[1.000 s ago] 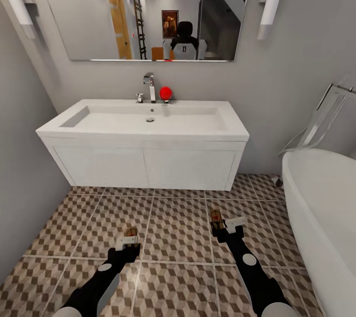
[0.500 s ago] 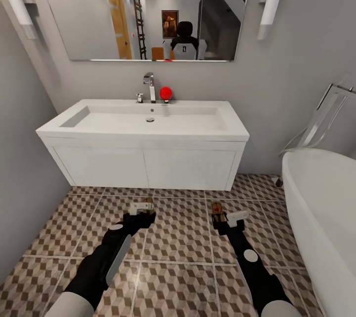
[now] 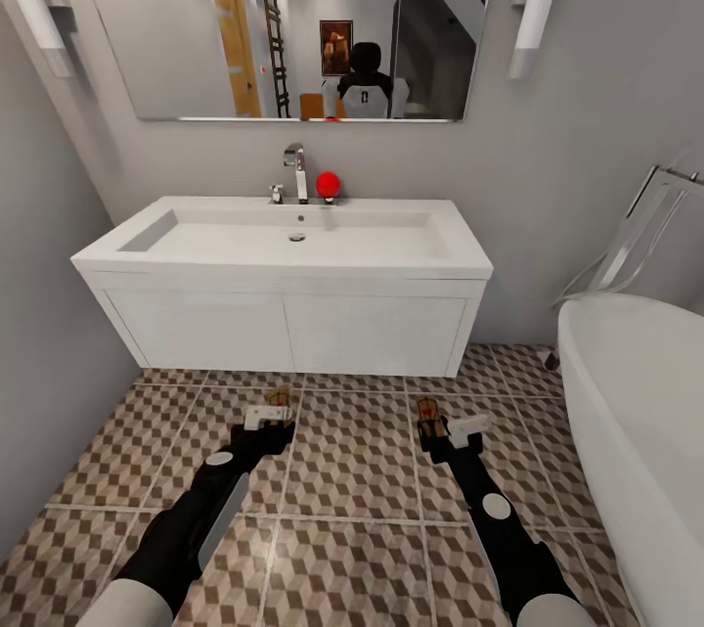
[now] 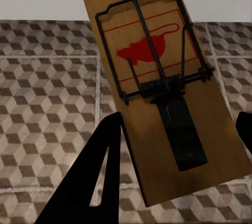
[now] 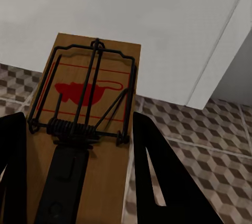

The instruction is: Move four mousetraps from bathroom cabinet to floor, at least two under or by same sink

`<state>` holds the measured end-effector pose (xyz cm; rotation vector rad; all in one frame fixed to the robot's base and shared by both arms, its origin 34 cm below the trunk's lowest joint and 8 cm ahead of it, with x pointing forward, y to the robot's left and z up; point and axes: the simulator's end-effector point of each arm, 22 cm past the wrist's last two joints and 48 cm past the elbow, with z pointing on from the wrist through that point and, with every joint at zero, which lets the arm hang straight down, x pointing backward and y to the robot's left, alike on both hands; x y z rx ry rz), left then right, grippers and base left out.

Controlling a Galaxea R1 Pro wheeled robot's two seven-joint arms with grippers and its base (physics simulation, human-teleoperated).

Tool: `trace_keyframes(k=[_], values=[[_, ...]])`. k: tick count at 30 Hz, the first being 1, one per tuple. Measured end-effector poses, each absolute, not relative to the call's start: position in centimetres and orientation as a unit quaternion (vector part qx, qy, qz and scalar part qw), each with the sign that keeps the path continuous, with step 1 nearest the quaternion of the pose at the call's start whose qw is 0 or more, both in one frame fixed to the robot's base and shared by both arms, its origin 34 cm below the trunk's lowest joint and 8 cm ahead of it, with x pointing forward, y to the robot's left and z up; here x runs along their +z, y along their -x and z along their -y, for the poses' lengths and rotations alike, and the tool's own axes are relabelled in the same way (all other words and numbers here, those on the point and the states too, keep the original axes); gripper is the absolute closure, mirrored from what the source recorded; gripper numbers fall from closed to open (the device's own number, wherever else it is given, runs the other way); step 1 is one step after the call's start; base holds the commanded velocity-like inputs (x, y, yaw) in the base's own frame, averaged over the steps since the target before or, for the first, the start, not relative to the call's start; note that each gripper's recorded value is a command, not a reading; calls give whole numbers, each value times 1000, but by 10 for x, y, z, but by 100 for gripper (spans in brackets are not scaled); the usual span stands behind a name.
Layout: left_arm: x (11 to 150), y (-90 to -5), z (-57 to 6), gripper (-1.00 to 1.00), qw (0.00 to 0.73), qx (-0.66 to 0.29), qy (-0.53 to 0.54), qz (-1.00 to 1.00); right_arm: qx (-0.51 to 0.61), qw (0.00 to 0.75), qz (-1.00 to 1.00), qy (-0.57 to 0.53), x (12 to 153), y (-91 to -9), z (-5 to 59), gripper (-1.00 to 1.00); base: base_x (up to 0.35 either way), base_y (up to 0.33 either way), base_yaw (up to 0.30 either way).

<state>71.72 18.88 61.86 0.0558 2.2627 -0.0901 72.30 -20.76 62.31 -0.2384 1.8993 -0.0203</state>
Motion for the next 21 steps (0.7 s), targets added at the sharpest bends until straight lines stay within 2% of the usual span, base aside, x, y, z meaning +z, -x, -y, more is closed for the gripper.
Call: trace_keyframes(k=[21], values=[[631, -724, -188, 100, 440, -37, -22, -897, -10, 577, -811, 101, 622, -723, 209, 100, 0, 0, 0]])
